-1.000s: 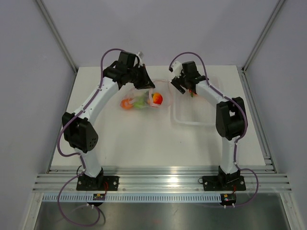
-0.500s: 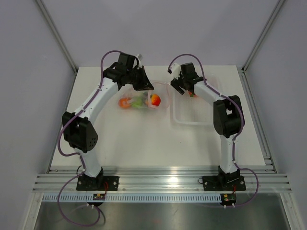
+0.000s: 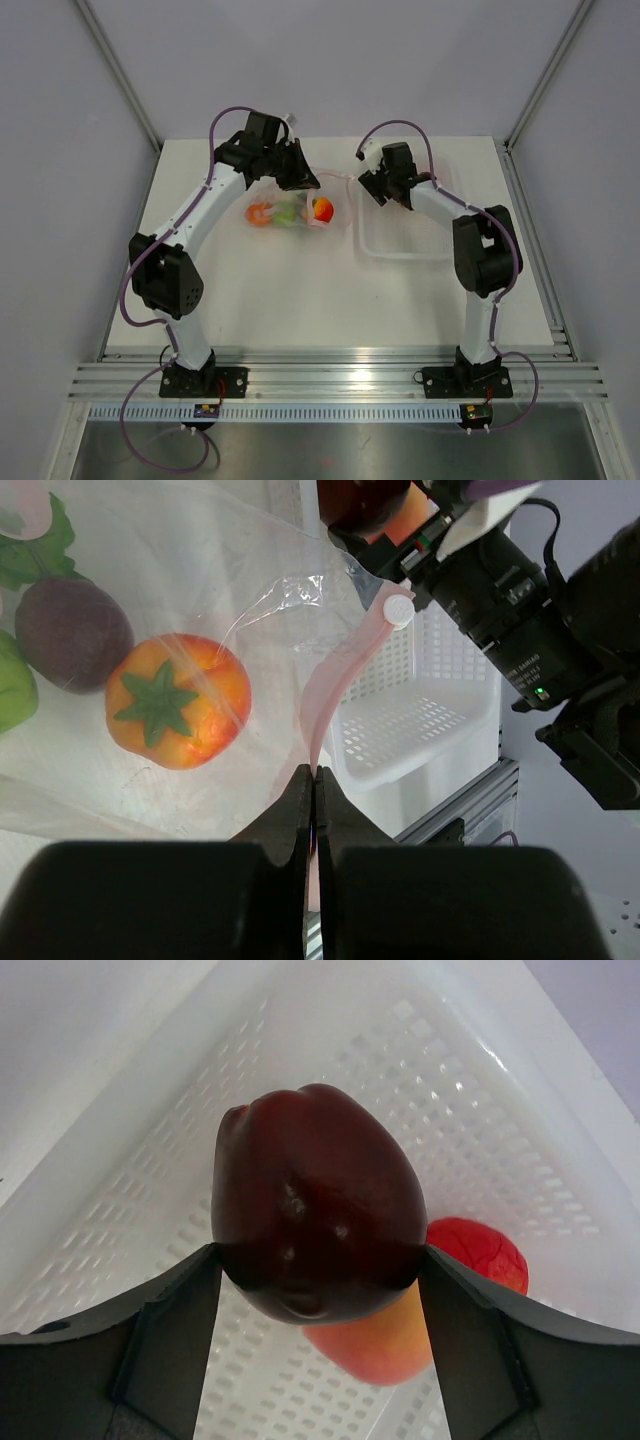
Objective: Place the food in the zip-top bag and seal the zipper
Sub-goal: Pick up the fake fruit from the bin.
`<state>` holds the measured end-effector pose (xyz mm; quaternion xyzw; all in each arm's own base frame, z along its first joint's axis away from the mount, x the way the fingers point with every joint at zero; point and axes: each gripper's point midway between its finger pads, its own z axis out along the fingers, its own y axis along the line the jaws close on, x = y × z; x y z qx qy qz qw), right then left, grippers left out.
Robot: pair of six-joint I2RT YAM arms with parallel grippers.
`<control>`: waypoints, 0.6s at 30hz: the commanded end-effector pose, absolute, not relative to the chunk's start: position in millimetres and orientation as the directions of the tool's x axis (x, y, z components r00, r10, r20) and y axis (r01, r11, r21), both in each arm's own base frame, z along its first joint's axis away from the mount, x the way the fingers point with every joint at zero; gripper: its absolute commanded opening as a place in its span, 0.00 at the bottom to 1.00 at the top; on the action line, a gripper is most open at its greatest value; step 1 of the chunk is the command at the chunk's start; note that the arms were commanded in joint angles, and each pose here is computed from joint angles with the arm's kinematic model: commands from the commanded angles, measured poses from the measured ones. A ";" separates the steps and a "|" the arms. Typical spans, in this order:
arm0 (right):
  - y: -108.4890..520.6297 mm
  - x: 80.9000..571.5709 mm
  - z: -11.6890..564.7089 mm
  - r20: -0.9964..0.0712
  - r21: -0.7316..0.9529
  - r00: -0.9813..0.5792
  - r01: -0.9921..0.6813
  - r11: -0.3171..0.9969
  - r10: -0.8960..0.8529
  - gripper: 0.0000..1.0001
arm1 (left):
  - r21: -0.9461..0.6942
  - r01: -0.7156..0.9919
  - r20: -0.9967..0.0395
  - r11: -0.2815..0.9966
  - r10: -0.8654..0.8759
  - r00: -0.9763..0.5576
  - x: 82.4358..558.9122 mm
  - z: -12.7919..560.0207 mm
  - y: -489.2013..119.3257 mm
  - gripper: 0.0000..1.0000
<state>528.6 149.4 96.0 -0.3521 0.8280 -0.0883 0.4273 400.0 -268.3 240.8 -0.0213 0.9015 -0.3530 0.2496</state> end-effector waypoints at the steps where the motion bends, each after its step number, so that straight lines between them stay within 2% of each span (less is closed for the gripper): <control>1: 158.2 524.0 167.7 -0.783 -0.413 -0.287 -0.424 0.806 -0.552 0.72 | -0.667 0.213 -0.501 0.714 -0.218 -0.837 396.8 273.7 -268.1 0.00; 7: 151.1 481.1 195.6 -0.843 -0.311 -0.307 -0.392 0.866 -0.441 0.72 | -0.667 0.212 -0.500 0.715 -0.218 -0.838 397.3 272.5 -268.8 0.00; 11: 173.9 431.6 205.7 -0.879 -0.176 -0.315 -0.482 0.858 -0.357 0.72 | -0.680 0.207 -0.494 0.704 -0.231 -0.838 399.9 276.5 -270.9 0.00; 18: 221.1 350.5 256.5 -0.944 0.013 -0.278 -0.573 0.819 -0.179 0.73 | -0.698 0.205 -0.488 0.686 -0.246 -0.838 402.9 283.7 -275.5 0.00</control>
